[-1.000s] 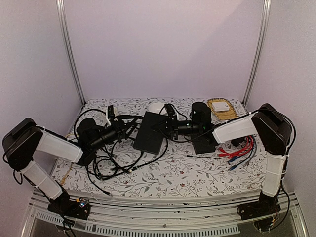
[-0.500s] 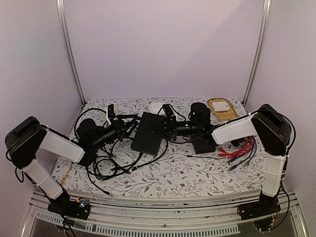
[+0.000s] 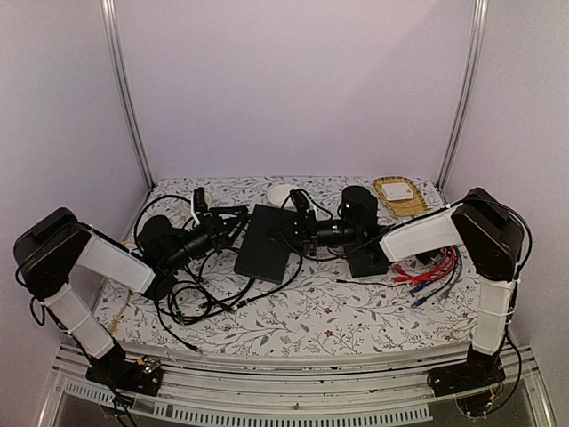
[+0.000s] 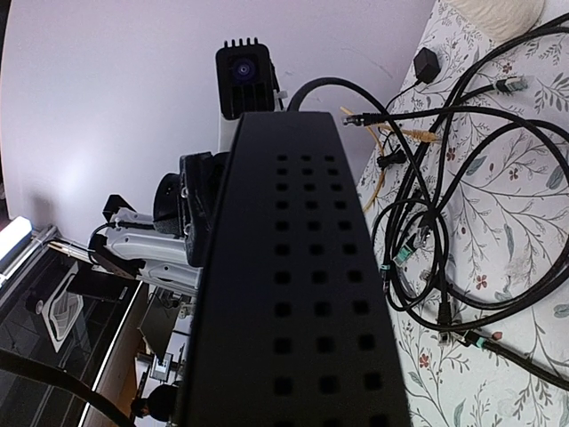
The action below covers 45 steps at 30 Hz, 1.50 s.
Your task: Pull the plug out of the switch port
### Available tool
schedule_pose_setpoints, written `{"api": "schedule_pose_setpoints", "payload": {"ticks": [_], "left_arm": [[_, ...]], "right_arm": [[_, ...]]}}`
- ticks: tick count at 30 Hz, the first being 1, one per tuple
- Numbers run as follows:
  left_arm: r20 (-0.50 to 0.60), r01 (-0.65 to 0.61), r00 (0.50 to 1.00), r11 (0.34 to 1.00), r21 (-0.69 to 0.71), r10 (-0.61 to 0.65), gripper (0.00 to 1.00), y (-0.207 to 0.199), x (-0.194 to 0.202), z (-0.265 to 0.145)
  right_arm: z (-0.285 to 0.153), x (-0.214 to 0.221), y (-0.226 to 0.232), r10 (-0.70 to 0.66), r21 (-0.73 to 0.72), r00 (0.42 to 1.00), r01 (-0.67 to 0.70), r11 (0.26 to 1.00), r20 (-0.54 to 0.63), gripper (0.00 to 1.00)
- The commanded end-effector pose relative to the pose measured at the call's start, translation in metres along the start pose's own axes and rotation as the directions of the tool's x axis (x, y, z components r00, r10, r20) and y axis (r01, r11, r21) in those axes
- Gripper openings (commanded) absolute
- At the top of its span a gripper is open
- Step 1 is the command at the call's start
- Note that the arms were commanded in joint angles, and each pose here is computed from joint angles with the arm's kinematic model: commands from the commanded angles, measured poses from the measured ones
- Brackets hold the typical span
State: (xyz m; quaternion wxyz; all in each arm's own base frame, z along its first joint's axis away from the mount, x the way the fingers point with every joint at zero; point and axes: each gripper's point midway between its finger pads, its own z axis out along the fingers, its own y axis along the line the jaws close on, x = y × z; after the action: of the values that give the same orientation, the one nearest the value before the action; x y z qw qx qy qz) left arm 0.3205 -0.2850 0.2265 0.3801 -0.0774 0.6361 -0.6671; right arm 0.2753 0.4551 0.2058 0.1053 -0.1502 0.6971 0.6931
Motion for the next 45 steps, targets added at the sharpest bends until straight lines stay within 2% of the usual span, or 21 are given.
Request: {"api": "schedule_pose_setpoints", "payload": {"ticks": [1, 23, 45], "left_arm": [[0.002, -0.009, 1.000, 0.999, 0.034, 0.009, 0.45, -0.003, -0.001, -0.001], [-0.021, 0.002, 1.000, 0.999, 0.032, -0.001, 0.34, 0.006, 0.002, 0.001], [0.018, 0.016, 1.000, 0.999, 0.038, -0.017, 0.24, 0.008, -0.003, -0.006]], "right_arm": [[0.006, -0.002, 0.022, -0.071, -0.079, 0.997, 0.070, 0.994, -0.010, 0.02], [0.010, -0.003, 0.018, -0.067, -0.080, 0.998, 0.065, 0.995, -0.020, 0.02], [0.010, -0.002, 0.017, -0.066, -0.080, 0.998, 0.064, 0.995, -0.023, 0.02]]}}
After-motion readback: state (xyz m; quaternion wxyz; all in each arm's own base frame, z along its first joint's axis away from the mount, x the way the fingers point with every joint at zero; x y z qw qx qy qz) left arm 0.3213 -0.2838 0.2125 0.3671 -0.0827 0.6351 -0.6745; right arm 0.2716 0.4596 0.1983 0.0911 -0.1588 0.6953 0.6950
